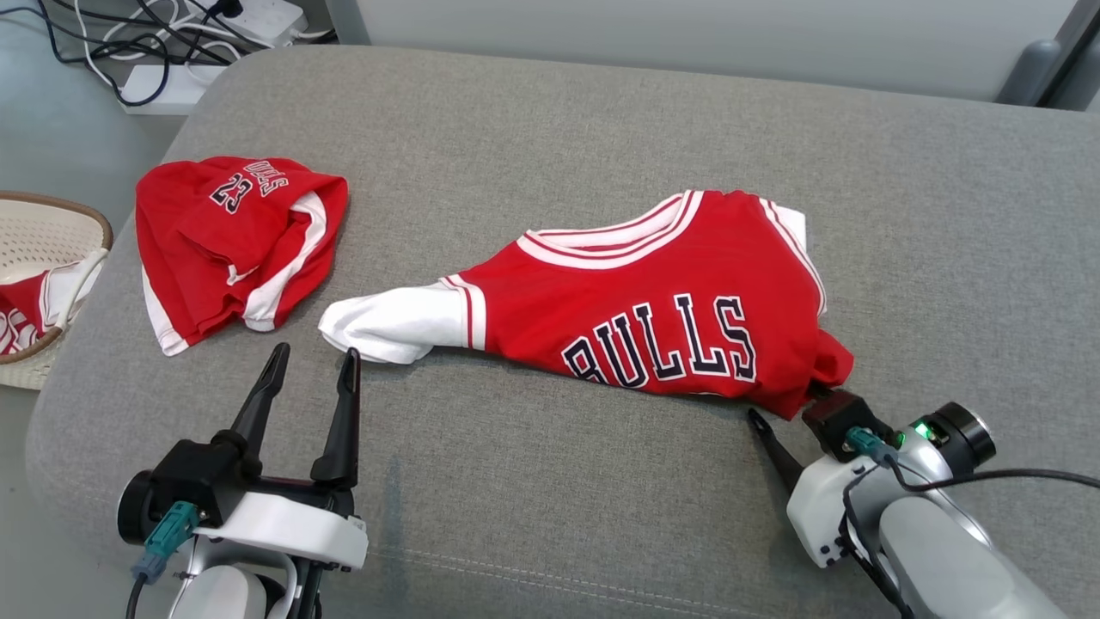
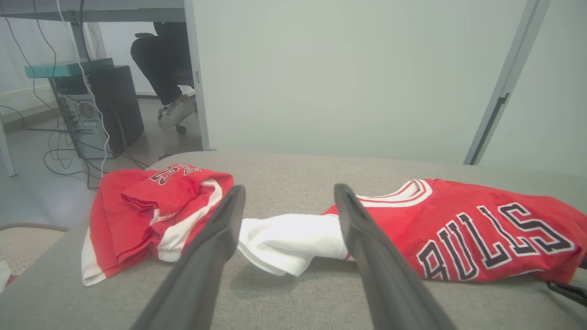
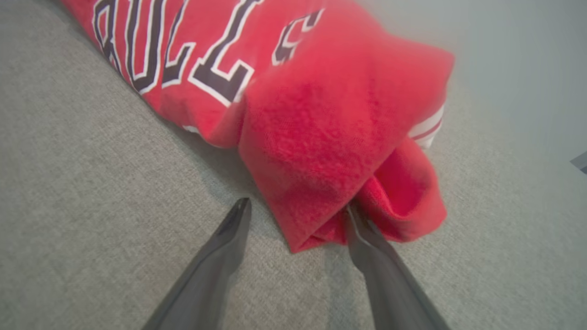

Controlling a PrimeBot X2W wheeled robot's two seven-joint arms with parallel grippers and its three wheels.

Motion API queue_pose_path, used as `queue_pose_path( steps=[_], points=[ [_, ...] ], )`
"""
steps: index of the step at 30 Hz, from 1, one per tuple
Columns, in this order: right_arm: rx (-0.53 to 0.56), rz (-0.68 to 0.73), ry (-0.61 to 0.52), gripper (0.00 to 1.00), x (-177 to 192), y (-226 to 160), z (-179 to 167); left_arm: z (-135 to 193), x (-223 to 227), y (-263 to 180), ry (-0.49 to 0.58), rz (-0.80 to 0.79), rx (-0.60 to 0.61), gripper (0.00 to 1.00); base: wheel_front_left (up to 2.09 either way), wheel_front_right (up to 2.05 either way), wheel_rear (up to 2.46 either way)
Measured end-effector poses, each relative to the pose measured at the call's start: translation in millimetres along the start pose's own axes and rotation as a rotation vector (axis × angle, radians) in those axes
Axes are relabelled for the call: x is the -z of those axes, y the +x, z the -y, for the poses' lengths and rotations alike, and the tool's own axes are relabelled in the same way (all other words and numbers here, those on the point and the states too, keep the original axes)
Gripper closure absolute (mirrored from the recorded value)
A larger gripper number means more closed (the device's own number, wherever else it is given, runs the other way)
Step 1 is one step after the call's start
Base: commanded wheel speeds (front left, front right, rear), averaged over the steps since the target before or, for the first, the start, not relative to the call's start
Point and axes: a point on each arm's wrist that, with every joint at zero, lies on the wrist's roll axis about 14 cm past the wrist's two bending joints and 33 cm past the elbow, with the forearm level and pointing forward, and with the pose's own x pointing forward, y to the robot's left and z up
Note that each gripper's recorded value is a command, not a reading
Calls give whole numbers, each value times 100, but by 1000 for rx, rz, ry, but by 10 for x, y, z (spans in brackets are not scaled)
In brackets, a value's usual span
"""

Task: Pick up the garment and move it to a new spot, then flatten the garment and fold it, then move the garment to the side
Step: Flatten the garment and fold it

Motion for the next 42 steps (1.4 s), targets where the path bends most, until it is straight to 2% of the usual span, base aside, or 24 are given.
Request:
queue_pose_path(
  steps=[1,2,3,10,14,21,25,27,31,36,42],
  points=[
    [-4,-10,-4,54,13,24,2,-4,18,1,1,-5,1,0,0,0,0],
    [-10,-20,-9,81,29,43,-2,-10,34,1,4,-10,-1,0,0,0,0],
    [-13,-24,-4,100,30,58,-10,-20,43,2,9,-13,-3,0,0,0,0],
    [-98,-44,69,100,-6,86,-291,45,67,63,0,-14,12,0,0,0,0],
    [-190,-52,127,100,-209,3,-368,76,59,143,5,-8,25,0,0,0,0],
    [-259,35,379,100,-1053,-321,290,156,129,242,6,-21,50,0,0,0,0],
    [-264,125,499,100,-1453,-337,647,197,143,328,4,-20,63,0,0,0,0],
    [-272,140,569,100,-1548,-275,771,242,131,387,0,-13,72,0,0,0,0],
    [-210,179,619,100,-1663,-12,1132,261,144,460,4,-14,77,0,0,0,0],
    [-111,241,618,100,-1716,423,1440,232,175,491,22,-26,78,0,0,0,0],
    [-81,196,576,100,-1431,971,1311,205,261,502,26,-56,77,0,0,0,0]
  ],
)
